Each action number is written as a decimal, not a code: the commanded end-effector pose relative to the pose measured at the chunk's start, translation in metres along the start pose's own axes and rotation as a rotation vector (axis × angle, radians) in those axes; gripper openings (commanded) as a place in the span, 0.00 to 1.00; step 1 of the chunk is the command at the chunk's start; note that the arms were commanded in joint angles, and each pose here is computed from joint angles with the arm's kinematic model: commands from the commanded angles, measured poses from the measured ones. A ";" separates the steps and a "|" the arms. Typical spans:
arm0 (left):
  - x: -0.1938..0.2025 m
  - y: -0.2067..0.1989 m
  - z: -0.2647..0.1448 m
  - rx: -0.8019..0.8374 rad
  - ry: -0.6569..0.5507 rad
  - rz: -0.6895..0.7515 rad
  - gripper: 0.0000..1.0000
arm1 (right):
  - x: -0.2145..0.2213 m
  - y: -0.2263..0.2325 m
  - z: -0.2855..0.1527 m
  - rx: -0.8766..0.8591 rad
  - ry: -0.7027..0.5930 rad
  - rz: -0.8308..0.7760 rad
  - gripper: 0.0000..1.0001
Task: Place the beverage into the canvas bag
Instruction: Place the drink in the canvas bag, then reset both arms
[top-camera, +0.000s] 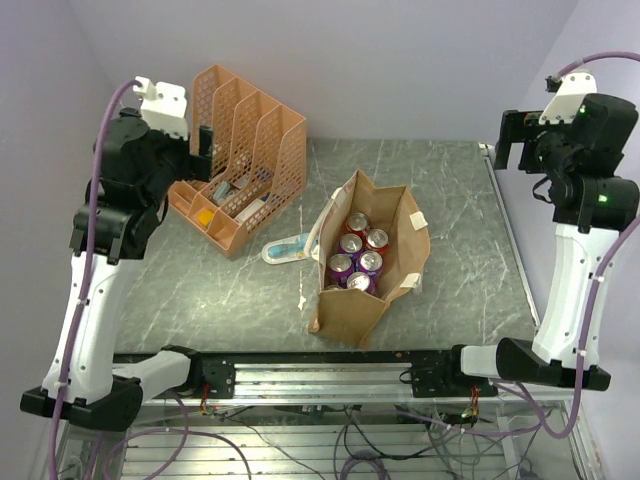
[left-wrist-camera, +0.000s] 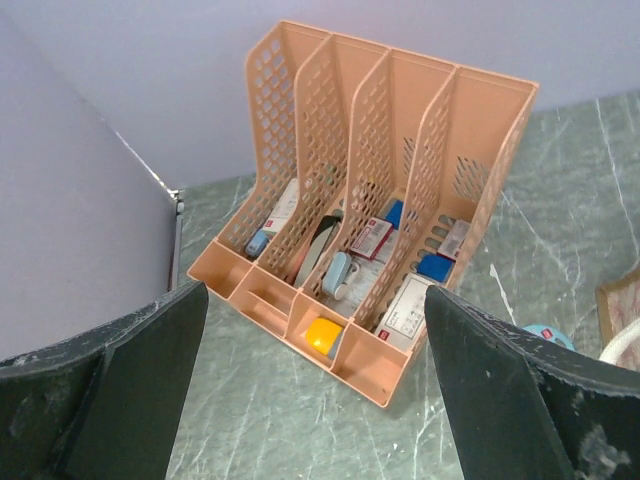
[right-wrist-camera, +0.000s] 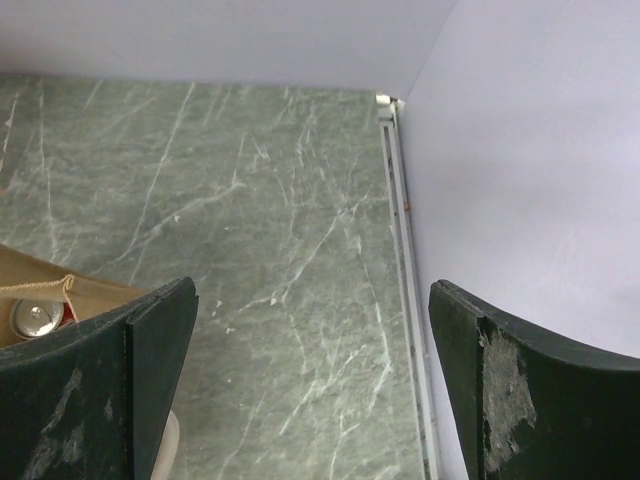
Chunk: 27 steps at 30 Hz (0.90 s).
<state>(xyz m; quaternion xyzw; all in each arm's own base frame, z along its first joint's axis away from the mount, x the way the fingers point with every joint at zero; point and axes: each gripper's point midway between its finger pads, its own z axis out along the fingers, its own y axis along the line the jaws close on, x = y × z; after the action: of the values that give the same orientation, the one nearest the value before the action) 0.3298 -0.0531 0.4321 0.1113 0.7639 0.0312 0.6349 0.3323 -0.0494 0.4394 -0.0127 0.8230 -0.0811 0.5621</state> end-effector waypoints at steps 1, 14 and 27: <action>-0.006 0.005 -0.005 0.015 -0.044 -0.070 0.99 | -0.015 0.000 -0.028 -0.030 -0.066 -0.056 1.00; 0.007 0.023 -0.027 0.045 -0.053 -0.090 1.00 | -0.063 -0.019 -0.068 -0.020 -0.257 -0.041 1.00; 0.001 0.021 -0.054 0.045 -0.174 -0.120 1.00 | -0.053 -0.030 -0.077 0.029 -0.243 -0.034 1.00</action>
<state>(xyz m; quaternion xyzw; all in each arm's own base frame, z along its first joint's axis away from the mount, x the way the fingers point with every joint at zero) 0.2813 -0.0241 0.4347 0.0862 0.7376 -0.0198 0.6694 0.2871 -0.0602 0.5173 -0.0300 0.7515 -0.0859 0.6534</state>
